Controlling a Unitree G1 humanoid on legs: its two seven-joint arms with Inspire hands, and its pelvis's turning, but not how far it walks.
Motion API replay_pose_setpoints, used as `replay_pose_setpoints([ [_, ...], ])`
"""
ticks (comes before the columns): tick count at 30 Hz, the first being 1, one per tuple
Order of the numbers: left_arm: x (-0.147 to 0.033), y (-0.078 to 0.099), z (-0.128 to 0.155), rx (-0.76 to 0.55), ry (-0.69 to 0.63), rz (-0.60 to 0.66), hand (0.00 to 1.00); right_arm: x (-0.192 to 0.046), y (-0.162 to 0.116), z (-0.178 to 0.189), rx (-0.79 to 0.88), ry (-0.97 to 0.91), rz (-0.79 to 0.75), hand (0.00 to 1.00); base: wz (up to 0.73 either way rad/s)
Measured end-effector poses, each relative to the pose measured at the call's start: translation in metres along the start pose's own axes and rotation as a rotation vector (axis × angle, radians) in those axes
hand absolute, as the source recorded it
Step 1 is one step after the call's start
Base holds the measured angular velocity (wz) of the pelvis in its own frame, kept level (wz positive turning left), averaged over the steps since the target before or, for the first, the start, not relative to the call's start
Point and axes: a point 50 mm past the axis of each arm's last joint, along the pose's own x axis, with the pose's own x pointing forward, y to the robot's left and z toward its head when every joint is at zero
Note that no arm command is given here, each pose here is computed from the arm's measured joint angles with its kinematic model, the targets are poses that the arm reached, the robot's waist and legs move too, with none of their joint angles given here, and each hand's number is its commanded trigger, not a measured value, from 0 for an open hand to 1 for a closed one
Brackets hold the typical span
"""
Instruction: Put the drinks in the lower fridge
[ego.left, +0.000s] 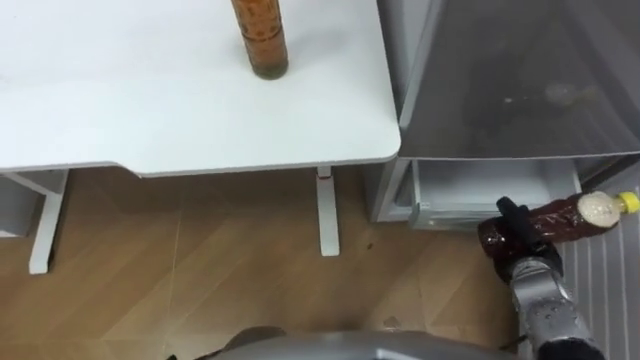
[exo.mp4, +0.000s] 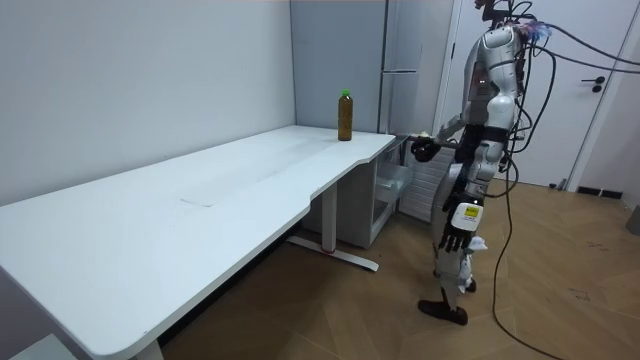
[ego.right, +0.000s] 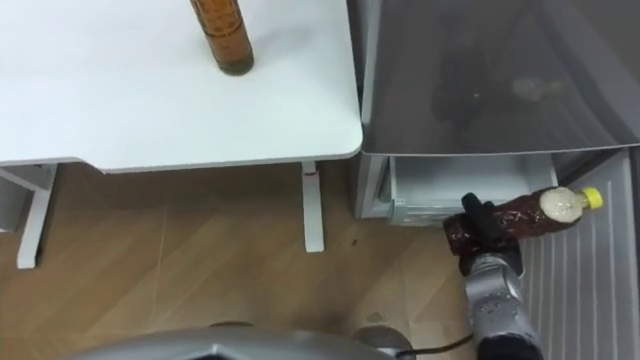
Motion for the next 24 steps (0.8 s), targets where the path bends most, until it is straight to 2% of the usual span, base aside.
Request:
replay_pose_setpoints([
  [4, 0.005, -0.007, 0.022, 0.046, -0.033, -0.019, 0.0, 0.01, 0.027, 0.012, 0.071, 0.004, 0.025, 1.0, 0.07],
  [9, 0.012, -0.029, 0.068, 0.083, -0.102, -0.051, 0.0, 0.016, 0.076, 0.028, 0.156, -0.004, 0.097, 1.0, 0.1],
  [12, 0.013, -0.038, 0.084, 0.099, -0.132, -0.064, 0.0, 0.017, 0.088, 0.032, 0.168, -0.002, 0.105, 1.0, 0.05],
  [19, 0.013, -0.044, 0.1, 0.149, -0.163, -0.044, 0.0, 0.016, 0.109, 0.055, 0.203, -0.026, 0.137, 1.0, 0.03],
  [24, 0.013, -0.051, 0.118, 0.166, -0.204, -0.014, 0.0, 0.008, 0.139, 0.08, 0.215, -0.078, 0.214, 1.0, -0.06],
])
